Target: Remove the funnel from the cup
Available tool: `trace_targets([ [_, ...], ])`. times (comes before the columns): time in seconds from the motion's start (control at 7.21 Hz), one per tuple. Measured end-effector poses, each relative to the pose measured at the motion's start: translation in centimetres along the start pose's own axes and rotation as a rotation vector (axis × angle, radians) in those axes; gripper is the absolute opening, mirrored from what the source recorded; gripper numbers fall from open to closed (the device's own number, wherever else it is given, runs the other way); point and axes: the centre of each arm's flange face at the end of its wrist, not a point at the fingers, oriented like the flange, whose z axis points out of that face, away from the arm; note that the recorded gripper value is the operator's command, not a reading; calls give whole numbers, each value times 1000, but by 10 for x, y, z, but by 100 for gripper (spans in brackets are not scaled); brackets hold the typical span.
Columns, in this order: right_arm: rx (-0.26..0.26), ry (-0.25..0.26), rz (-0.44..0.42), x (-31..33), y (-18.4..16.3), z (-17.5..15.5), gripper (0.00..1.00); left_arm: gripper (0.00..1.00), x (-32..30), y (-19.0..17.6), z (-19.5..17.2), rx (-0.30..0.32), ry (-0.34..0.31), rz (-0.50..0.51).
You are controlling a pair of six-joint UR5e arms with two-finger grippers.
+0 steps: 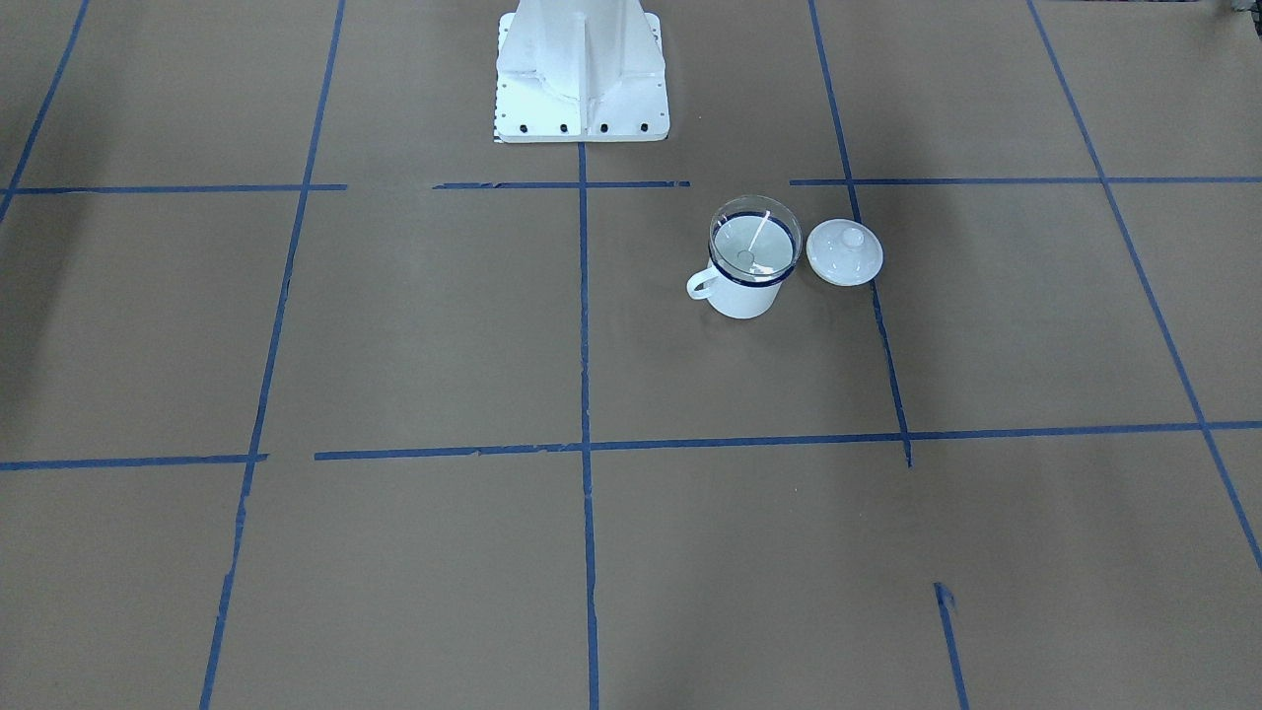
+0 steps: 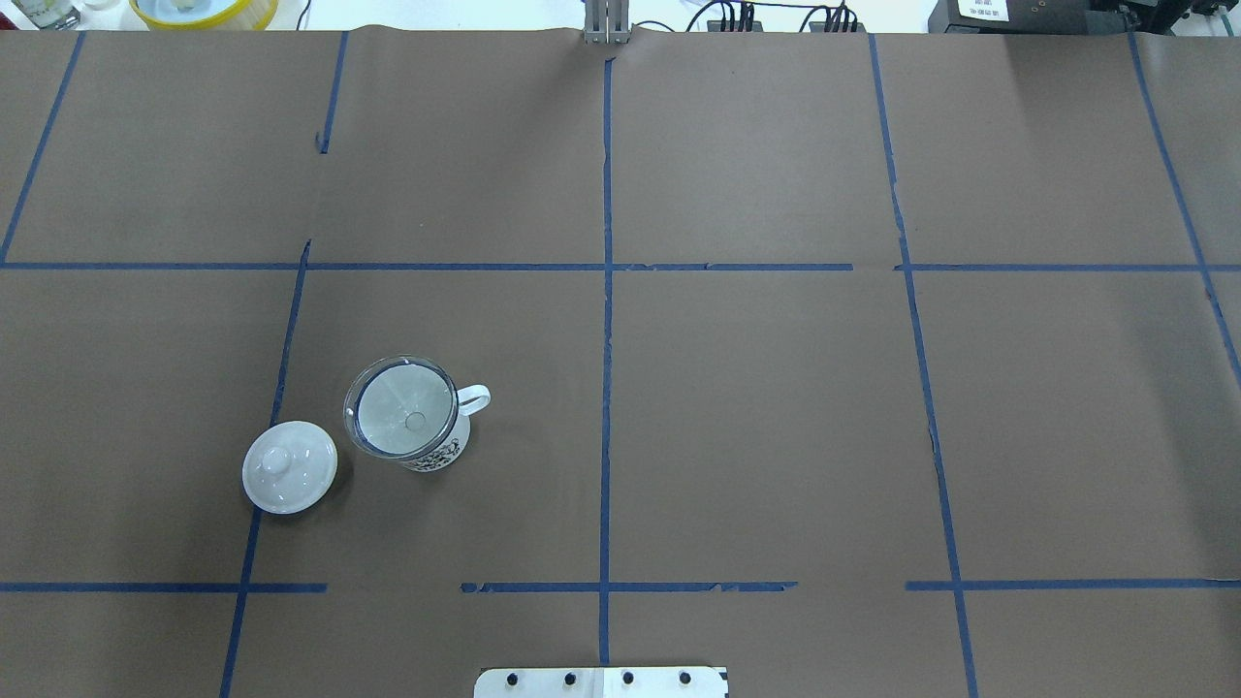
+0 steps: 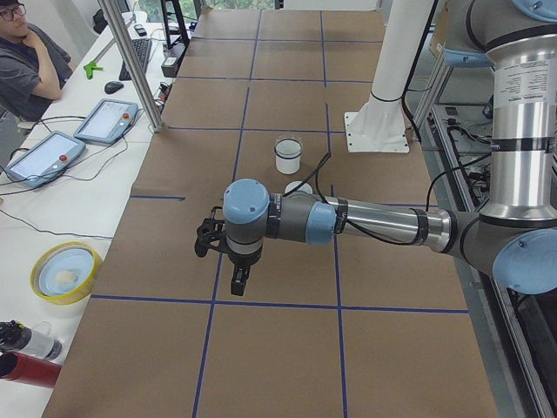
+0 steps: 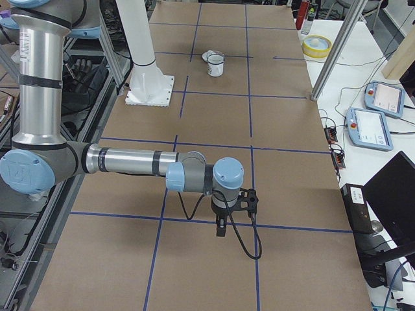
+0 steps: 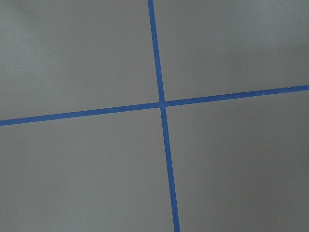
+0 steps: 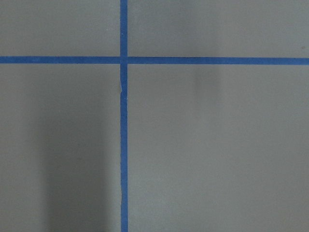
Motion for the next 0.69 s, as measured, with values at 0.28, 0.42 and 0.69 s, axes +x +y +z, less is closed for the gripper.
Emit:
trace_targets([
  [0.28, 0, 0, 0, 0, 0, 0, 100, 100, 25, -35, -28, 73, -14, 70],
  [0.42, 0, 0, 0, 0, 0, 0, 100, 100, 38, -67, -42, 131, -24, 127],
  [0.69, -1, 0, 0, 0, 0, 0, 100, 100, 54, -92, -57, 231, -13, 172],
])
